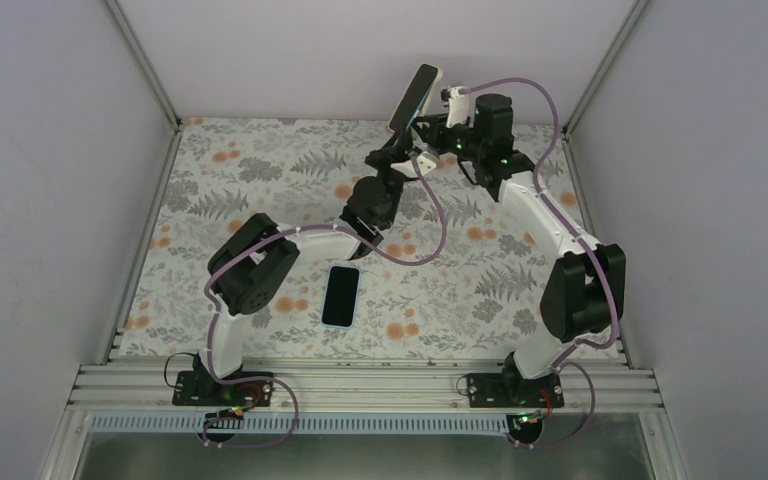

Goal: Take the phone out of the phone case

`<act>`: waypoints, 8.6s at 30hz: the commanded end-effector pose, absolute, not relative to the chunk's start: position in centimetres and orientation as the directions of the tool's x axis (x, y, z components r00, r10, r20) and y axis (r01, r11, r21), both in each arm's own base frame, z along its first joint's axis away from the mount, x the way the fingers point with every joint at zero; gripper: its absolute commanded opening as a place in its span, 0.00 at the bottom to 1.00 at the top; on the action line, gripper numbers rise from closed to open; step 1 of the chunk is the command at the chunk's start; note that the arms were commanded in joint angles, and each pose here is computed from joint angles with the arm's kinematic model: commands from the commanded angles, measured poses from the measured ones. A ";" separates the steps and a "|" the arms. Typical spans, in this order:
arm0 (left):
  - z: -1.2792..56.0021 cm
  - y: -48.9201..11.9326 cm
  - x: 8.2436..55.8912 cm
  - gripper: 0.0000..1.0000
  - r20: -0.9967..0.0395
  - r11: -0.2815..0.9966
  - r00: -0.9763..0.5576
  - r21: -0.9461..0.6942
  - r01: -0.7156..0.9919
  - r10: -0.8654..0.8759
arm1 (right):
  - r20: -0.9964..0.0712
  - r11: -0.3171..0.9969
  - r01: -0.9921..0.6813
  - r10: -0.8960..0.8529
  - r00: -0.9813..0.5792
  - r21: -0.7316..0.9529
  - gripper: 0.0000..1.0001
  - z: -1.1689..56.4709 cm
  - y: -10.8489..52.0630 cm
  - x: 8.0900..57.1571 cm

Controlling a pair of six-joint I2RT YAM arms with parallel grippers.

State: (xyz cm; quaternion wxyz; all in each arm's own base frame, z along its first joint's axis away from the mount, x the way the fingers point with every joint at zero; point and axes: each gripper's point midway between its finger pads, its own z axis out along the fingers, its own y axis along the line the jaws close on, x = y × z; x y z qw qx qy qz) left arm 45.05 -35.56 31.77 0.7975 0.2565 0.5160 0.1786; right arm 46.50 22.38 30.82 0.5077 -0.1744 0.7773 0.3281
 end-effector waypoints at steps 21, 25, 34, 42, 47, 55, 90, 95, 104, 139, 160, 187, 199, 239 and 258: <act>34.5 -24.0 42.8 0.02 -0.788 0.781 0.138 0.614 0.111 0.600 | -0.824 0.955 -0.287 -0.223 -0.521 -0.077 0.03 24.7 9.4 46.4; 32.6 -21.4 43.0 0.02 -0.759 0.750 0.056 0.650 0.123 0.649 | -0.814 0.931 -0.360 -0.246 -0.525 -0.049 0.03 24.0 10.1 45.0; 24.9 -13.8 41.3 0.02 -0.567 0.580 -0.153 0.813 0.057 0.810 | -0.716 0.890 -0.457 -0.313 -0.624 0.008 0.04 20.3 11.0 42.4; 19.1 -11.6 38.3 0.02 -0.485 0.524 -0.203 0.811 0.260 0.851 | -0.630 0.876 -0.477 -0.330 -0.703 0.074 0.03 16.1 11.1 41.2; 15.3 -10.7 37.3 0.02 -0.361 0.432 -0.244 0.812 0.393 0.900 | -0.564 0.856 -0.502 -0.353 -0.746 0.128 0.03 13.8 11.7 41.1; 9.4 -8.1 36.5 0.02 -0.187 0.325 -0.318 0.822 0.467 0.930 | -0.510 0.836 -0.514 -0.363 -0.780 0.192 0.03 11.3 12.5 41.2; 2.1 -8.6 33.3 0.34 -0.109 0.321 -0.353 0.712 0.625 0.929 | -0.365 0.810 -0.427 -0.286 -0.886 0.401 0.04 6.2 12.8 42.8; 3.8 -9.7 33.1 0.58 -0.159 0.353 -0.342 0.682 0.640 0.926 | -0.353 0.830 -0.390 -0.254 -0.900 0.397 0.37 5.9 11.4 43.2; 9.0 -12.8 32.4 0.71 -0.283 0.417 -0.308 0.568 0.709 0.908 | -0.457 0.884 -0.423 -0.299 -0.838 0.197 0.74 10.7 8.9 44.7; 1.8 -22.5 28.6 0.02 -0.384 0.312 -0.341 -0.139 0.940 0.858 | -0.310 -0.160 -0.964 -0.947 0.089 0.211 0.04 4.1 36.0 11.2; 0.7 -23.0 28.1 0.02 -0.382 0.278 -0.336 -0.199 0.940 0.861 | -0.230 -0.030 -0.999 -0.973 0.026 0.013 0.04 0.8 35.2 16.0; 3.7 -20.2 26.2 0.03 -0.412 0.312 -0.376 -0.215 0.925 0.830 | -0.278 0.225 -0.965 -0.943 -0.181 -0.134 0.26 7.2 26.8 26.3; 10.3 -15.8 31.8 1.00 -0.553 0.461 -0.459 -0.145 0.875 0.696 | -0.302 0.114 -0.992 -0.949 -0.095 -0.046 1.00 7.9 30.2 24.4; 13.2 -14.9 32.1 1.00 -0.649 0.523 -0.487 -0.157 0.838 0.585 | -0.152 0.065 -0.988 -0.987 -0.043 -0.140 1.00 -0.2 28.9 26.5; 7.1 -21.1 36.9 0.09 -0.512 0.463 -0.479 -0.169 0.870 0.713 | -0.290 0.060 -0.991 -0.953 -0.092 0.118 0.06 7.4 28.0 19.0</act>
